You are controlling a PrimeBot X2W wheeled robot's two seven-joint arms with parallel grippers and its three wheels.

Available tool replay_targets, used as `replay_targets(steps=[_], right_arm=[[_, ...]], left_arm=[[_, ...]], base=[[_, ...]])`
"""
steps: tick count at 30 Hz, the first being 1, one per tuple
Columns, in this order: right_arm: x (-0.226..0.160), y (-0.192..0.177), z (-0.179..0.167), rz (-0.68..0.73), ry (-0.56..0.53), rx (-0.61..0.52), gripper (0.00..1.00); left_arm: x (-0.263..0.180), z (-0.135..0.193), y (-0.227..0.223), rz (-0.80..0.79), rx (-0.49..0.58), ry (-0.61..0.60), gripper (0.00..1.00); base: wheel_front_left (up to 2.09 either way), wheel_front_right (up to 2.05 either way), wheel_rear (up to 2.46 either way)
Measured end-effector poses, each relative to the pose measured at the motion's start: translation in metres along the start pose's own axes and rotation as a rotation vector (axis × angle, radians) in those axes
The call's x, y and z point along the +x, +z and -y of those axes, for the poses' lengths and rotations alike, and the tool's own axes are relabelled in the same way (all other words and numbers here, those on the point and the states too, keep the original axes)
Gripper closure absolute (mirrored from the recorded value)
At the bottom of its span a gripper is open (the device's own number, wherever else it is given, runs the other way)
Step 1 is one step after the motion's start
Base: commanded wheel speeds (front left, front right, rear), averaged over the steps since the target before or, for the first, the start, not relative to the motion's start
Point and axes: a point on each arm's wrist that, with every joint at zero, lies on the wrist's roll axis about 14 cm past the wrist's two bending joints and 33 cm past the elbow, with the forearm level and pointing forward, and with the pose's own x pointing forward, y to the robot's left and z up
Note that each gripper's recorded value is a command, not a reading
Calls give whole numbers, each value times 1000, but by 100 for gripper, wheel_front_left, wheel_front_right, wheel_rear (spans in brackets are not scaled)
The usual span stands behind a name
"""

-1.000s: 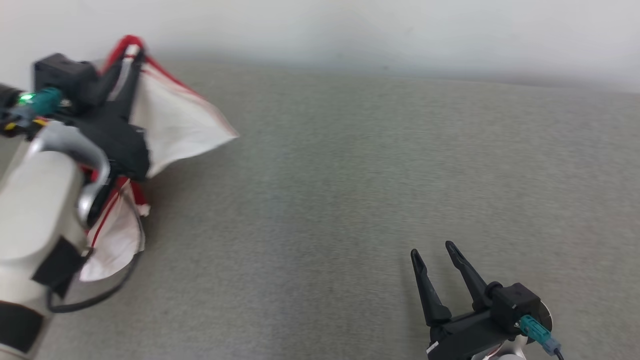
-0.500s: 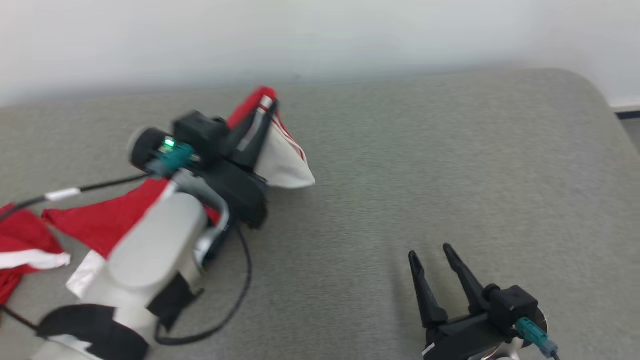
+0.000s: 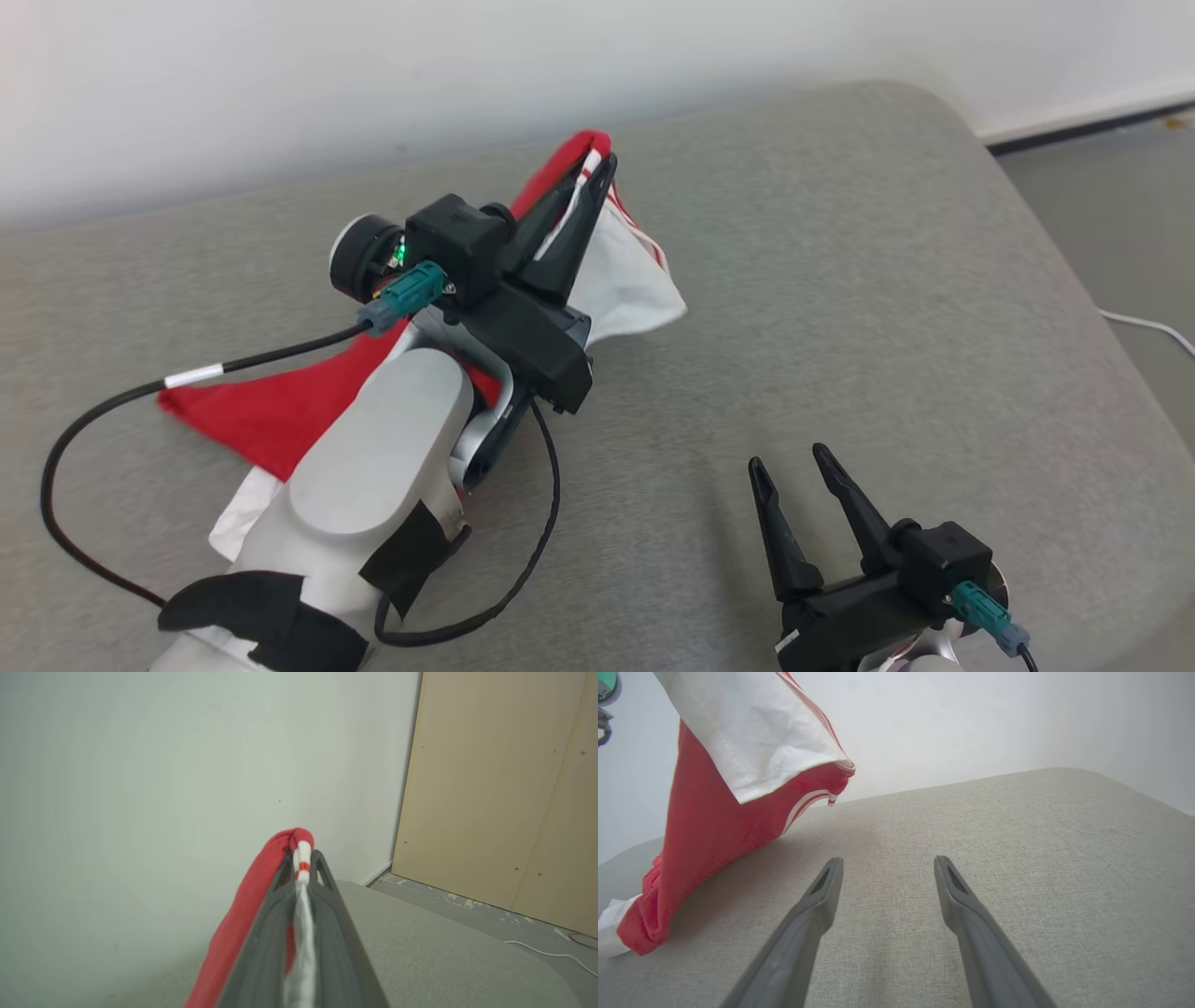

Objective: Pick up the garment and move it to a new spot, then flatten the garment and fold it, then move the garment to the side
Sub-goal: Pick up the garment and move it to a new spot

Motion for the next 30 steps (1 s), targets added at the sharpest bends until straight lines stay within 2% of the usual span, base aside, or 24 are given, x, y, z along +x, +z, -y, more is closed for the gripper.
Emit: replay_targets(steps=[3,4,5,11,18,19,20,30], right_arm=[[-6,0,12,-3,-41,-1,0],[-8,0,15,-3,-52,-1,0],[-10,0,19,-4,-65,-2,0],[-13,-3,31,-14,-106,-2,0],[2,0,16,1,-56,-4,0],[2,0,16,1,-56,-4,0],[6,1,12,4,-41,-6,0],[13,1,-9,9,31,-7,0]], left_arm=[[9,0,-3,15,-27,16,100],[9,-1,-9,6,-27,22,53],[9,-2,-15,-5,-33,28,0],[0,-18,-46,-68,-41,88,0],[-67,-72,-79,-155,-27,294,0],[-67,-72,-79,-155,-27,294,0],[-89,-81,-87,-178,-28,348,0],[-191,-116,-88,-199,-16,619,0]], base=[[0,0,0],[0,0,0],[0,0,0],[0,0,0],[0,0,0],[0,0,0],[0,0,0],[0,0,0]])
